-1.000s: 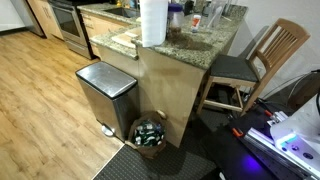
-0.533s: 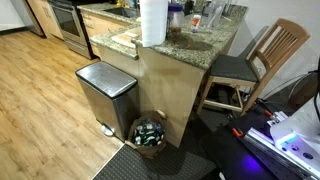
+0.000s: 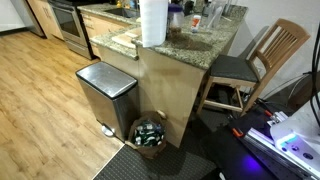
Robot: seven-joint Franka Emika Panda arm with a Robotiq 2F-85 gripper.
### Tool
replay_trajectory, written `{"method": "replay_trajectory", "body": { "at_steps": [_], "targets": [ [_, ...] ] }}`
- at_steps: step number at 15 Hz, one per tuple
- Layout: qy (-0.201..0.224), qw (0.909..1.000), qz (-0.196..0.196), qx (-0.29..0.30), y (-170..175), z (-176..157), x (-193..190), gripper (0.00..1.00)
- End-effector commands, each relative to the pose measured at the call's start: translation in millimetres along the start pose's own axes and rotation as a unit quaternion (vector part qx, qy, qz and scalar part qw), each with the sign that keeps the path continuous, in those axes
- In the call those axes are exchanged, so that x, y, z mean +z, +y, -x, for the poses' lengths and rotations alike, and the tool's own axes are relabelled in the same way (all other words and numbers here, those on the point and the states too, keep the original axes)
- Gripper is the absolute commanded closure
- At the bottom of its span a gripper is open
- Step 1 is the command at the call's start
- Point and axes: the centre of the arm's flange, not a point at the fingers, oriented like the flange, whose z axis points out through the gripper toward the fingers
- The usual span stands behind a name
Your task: Take the bottle on the tissue roll and put it on the table, then take the object and put it on the bottle
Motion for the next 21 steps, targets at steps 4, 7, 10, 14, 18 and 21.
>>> {"method": "replay_trajectory", "body": {
  "at_steps": [4,7,10,14,18,21],
  "targets": [
    [-0.018,0.9991,-0.005,-0.037,-24,0,30,1.0],
    [0.002,0.999,-0.018,-0.039,-27,-3,31,1.0],
    [0.064,0.9963,-0.047,-0.032,-10,1,11,0.66],
    [0.096,0.9907,-0.088,-0.04,22,36,-24,0.35],
    [0.047,0.9853,-0.14,-0.086,64,82,-83,0.05],
    [-0.034,0.9822,-0.146,-0.113,94,93,-138,0.0]
  ]
}}
